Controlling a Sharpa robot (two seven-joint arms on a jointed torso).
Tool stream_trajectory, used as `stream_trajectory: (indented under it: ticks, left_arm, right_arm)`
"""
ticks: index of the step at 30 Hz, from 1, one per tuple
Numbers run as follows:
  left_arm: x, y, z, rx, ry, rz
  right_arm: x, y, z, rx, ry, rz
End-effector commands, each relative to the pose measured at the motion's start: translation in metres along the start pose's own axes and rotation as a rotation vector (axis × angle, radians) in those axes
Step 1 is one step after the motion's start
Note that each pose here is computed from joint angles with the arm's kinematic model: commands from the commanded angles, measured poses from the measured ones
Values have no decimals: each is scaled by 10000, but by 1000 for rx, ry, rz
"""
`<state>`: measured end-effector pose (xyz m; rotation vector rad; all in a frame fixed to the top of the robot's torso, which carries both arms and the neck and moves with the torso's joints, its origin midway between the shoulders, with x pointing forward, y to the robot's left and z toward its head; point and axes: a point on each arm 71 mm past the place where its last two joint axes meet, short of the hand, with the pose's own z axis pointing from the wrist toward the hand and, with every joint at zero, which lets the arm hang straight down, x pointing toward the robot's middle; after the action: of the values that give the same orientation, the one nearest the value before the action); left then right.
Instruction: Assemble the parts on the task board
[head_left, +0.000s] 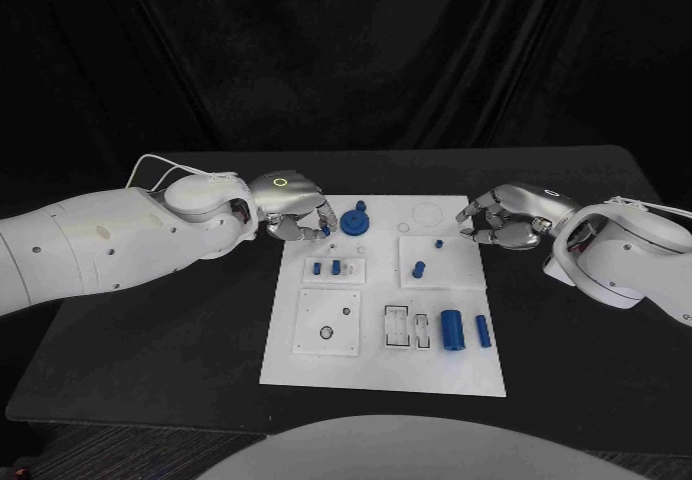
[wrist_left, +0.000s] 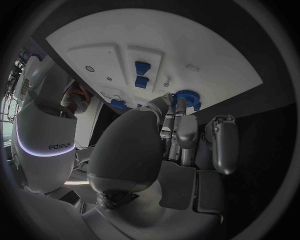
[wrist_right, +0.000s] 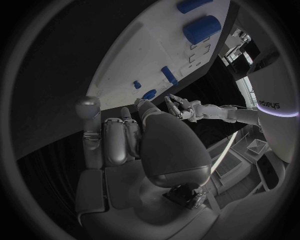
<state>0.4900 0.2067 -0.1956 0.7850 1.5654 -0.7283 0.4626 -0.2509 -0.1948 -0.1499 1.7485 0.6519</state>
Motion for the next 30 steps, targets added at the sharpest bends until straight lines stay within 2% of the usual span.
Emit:
stream_trajectory:
  ticks: [1, 8, 30]
  left_arm:
    - [36, -21, 29, 6, 21, -19]
    - [86, -52, 73, 18, 30, -27]
    - [193, -93, 123, 30, 57, -45]
  right_arm:
    - [16, -3, -2, 2, 9, 1]
    - [21, 9, 7, -1, 10, 2]
    - [27, 11, 9, -3, 16, 2]
